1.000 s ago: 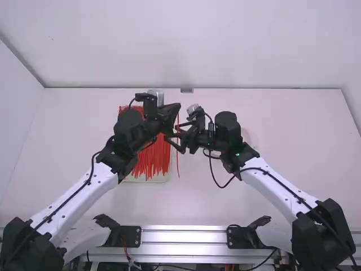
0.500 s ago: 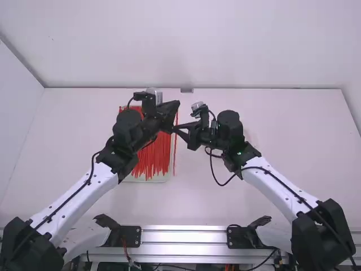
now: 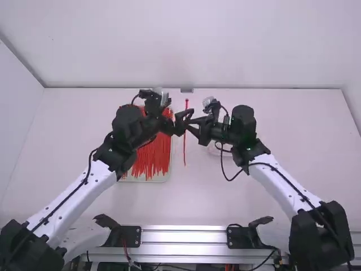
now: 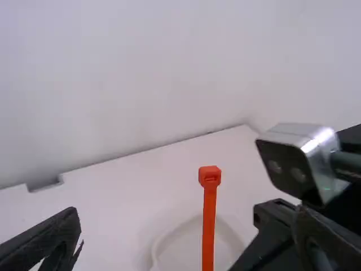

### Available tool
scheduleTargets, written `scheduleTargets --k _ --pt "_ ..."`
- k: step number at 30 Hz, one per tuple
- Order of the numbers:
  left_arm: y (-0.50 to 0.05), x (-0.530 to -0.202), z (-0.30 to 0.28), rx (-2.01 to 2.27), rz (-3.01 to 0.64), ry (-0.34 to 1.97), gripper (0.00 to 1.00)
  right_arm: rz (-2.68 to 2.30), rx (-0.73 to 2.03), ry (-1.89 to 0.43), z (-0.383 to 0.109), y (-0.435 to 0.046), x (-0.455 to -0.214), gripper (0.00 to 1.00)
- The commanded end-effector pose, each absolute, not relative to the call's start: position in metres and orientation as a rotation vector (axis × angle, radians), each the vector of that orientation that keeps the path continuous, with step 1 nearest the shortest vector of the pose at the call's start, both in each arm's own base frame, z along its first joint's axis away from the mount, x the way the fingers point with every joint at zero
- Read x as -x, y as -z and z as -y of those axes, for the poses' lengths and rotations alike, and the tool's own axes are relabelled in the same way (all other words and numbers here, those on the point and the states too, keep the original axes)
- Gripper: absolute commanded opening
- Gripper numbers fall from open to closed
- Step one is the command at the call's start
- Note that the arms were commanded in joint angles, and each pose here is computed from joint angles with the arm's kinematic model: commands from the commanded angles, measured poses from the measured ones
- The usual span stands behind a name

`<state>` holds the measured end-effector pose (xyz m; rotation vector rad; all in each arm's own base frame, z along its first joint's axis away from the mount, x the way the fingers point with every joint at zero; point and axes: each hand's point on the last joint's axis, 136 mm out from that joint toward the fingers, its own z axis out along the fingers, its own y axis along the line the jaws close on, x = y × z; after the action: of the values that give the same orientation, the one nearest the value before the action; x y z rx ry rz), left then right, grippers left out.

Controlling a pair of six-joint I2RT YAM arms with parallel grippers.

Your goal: Fasten the cable tie

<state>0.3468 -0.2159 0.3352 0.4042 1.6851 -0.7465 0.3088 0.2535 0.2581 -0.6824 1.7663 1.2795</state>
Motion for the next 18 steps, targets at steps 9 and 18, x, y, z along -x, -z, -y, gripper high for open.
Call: scheduleTargets --k 9,18 --pt "-0.388 -0.326 0.194 -0.761 -1.434 0.960 0.99 -1.549 0.858 -1.339 -0.231 -0.291 -0.298 0.00" --pt "-0.390 -0.326 0.207 -0.925 -1.280 1.203 0.99 -1.447 0.861 -1.259 -0.230 -0.310 -0.305 0.00"
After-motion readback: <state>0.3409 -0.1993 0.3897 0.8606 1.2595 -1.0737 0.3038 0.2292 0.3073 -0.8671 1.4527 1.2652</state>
